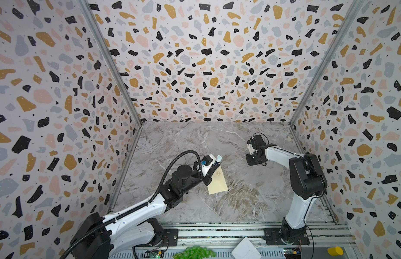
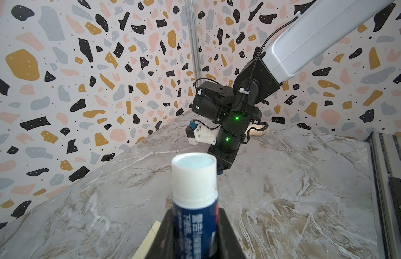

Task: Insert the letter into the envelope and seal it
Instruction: 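Carry the blue cap with the right gripper over the glue stick top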

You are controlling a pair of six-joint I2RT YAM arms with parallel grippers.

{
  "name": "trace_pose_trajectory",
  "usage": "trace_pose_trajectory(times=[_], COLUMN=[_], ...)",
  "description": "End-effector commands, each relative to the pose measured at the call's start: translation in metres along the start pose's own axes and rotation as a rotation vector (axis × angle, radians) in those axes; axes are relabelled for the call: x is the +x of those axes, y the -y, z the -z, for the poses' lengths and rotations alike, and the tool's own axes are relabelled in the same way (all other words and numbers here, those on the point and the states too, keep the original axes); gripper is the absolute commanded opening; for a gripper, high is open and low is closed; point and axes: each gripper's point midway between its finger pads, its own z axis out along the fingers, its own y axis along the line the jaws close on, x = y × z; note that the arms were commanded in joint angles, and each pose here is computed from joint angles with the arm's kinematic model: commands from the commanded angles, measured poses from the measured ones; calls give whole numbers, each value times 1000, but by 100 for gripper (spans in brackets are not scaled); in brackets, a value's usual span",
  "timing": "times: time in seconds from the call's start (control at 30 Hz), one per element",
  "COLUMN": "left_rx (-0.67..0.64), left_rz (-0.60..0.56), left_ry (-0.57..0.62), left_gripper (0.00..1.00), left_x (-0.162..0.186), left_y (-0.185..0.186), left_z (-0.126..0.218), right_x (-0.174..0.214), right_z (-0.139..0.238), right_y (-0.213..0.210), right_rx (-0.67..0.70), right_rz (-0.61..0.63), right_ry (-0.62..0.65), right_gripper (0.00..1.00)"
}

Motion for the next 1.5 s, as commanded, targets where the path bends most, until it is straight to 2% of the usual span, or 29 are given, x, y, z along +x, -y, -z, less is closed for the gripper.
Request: trace_pose_trajectory(times=[0.0, 0.23, 0.43, 0.6, 0.77, 0.93, 1.17, 1.47], left_rx=[8, 7, 40, 72, 112, 158, 213, 227], left_rz=[-1, -4, -18, -33, -45, -61, -75, -71], left_ry=[61, 57, 66, 71, 80, 109, 148, 159], left_gripper=[0, 0, 0, 0, 0, 0, 0, 0], left_x=[-17, -15, -14, -11, -10, -14, -21, -23], left_y=[2, 2, 8, 14, 21, 29, 39, 42], left_z=[0, 1, 0, 0, 0, 2, 7, 10], right_x=[-12, -15, -33, -48, -44, -18, 9, 21], right_z=[9, 17, 63, 140, 237, 294, 319, 326], right_y=[1, 1, -11, -44, -97, -144, -182, -204], right_rx=[-1, 0, -77, -280, -618, -820, -961, -1035], right_rz=[2, 0, 2, 33, 125, 245, 337, 375], right_ry=[26, 39, 142, 296, 461, 494, 452, 419], right_gripper=[28, 25, 25, 25, 24, 24, 23, 23])
